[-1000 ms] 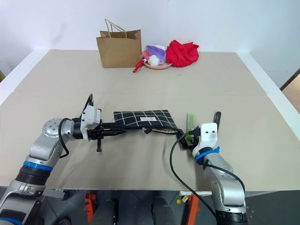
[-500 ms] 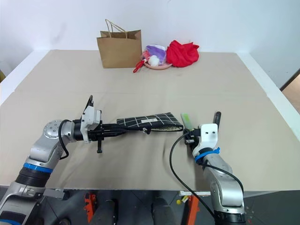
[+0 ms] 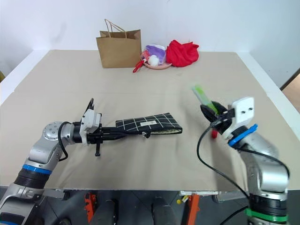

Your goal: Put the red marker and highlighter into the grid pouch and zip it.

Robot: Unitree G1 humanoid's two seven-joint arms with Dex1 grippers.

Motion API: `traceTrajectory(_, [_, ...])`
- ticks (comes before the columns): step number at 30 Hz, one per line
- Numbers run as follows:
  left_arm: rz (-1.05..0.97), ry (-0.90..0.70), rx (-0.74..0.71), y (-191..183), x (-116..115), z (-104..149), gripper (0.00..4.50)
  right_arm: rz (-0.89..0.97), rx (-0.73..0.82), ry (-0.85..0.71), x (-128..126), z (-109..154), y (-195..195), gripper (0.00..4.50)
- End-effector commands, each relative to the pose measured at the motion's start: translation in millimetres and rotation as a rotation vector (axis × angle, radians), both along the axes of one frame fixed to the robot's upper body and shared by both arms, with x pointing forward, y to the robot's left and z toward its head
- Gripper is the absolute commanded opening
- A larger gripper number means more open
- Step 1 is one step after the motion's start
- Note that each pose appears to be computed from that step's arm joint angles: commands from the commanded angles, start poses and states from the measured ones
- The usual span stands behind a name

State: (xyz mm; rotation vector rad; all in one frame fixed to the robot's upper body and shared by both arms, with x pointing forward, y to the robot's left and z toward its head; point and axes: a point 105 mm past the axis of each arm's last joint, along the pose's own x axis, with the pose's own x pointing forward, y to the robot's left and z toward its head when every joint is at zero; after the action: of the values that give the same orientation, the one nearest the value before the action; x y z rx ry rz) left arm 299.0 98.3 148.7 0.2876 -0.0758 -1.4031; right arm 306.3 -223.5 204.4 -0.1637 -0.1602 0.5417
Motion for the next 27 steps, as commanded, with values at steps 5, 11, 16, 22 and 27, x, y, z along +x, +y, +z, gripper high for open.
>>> traceTrajectory(5, [-0.012, -0.021, -0.027, -2, 2, 14, 0.0, 0.51, -0.129, 0.196, -63, -3, 43, 1.11])
traceTrajectory(11, [-0.021, -0.039, -0.046, -7, 1, 20, 0.0, 0.548, -0.198, 0.308, -70, -29, 44, 1.11])
traceTrajectory(16, [-0.032, -0.039, -0.045, -9, -3, 18, 0.0, 0.491, -0.236, 0.334, -57, -40, 40, 1.11])
traceTrajectory(22, [-0.035, -0.037, -0.038, -10, -7, 15, 0.0, 0.497, -0.246, 0.343, -52, -41, 39, 1.11])
traceTrajectory(27, [-0.039, -0.032, -0.033, -10, -10, 12, 0.0, 0.504, -0.242, 0.335, -49, -40, 39, 1.11])
